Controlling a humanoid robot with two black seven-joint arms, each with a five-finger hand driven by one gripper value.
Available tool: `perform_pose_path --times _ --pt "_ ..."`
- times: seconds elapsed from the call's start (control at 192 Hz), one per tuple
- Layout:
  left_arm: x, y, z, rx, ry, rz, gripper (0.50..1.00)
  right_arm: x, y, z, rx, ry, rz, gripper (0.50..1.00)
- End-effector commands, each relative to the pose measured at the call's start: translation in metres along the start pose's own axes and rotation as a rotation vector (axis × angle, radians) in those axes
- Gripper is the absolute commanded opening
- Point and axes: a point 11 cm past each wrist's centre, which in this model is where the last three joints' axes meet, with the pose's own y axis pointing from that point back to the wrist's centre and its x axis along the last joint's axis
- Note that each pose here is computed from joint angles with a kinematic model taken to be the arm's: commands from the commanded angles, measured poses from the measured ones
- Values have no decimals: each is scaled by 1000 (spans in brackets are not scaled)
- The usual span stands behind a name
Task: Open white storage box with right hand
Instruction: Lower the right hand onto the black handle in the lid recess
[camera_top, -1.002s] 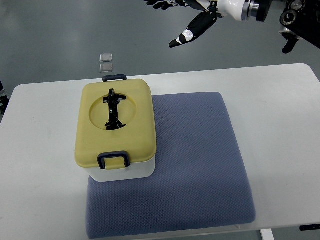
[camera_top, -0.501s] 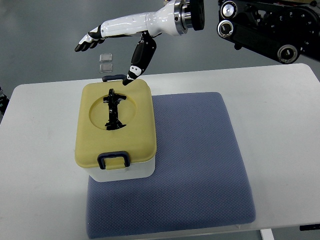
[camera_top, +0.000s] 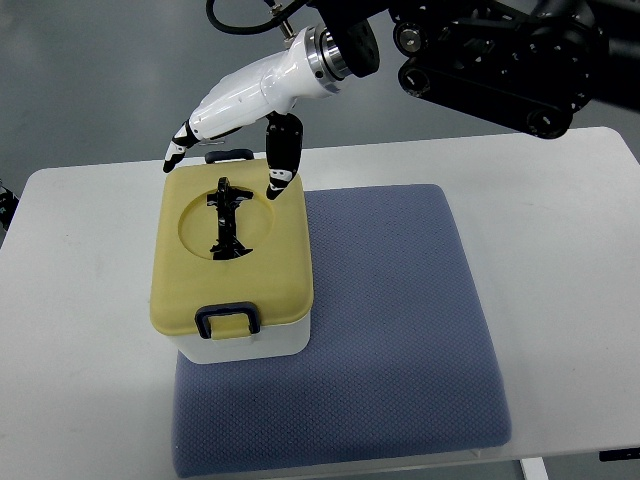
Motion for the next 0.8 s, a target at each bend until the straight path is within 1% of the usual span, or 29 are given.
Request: perform_pose_path --times 0.0,0.172,0.381,0.611,0.793 --pt "0 0 0 0 -1 0 1000 -8 -8 -1 -7 72 -22 911" --pt "0 0 0 0 1 0 1000 -22 -15 2 2 160 -16 913" --pt "0 0 0 0 1 0 1000 -23 -30 -7 38 190 28 917" --pt "0 0 0 0 -1 0 1000 -34 -34 5 16 182 53 917" --pt "0 0 0 0 1 0 1000 -37 -43 2 29 199 74 917"
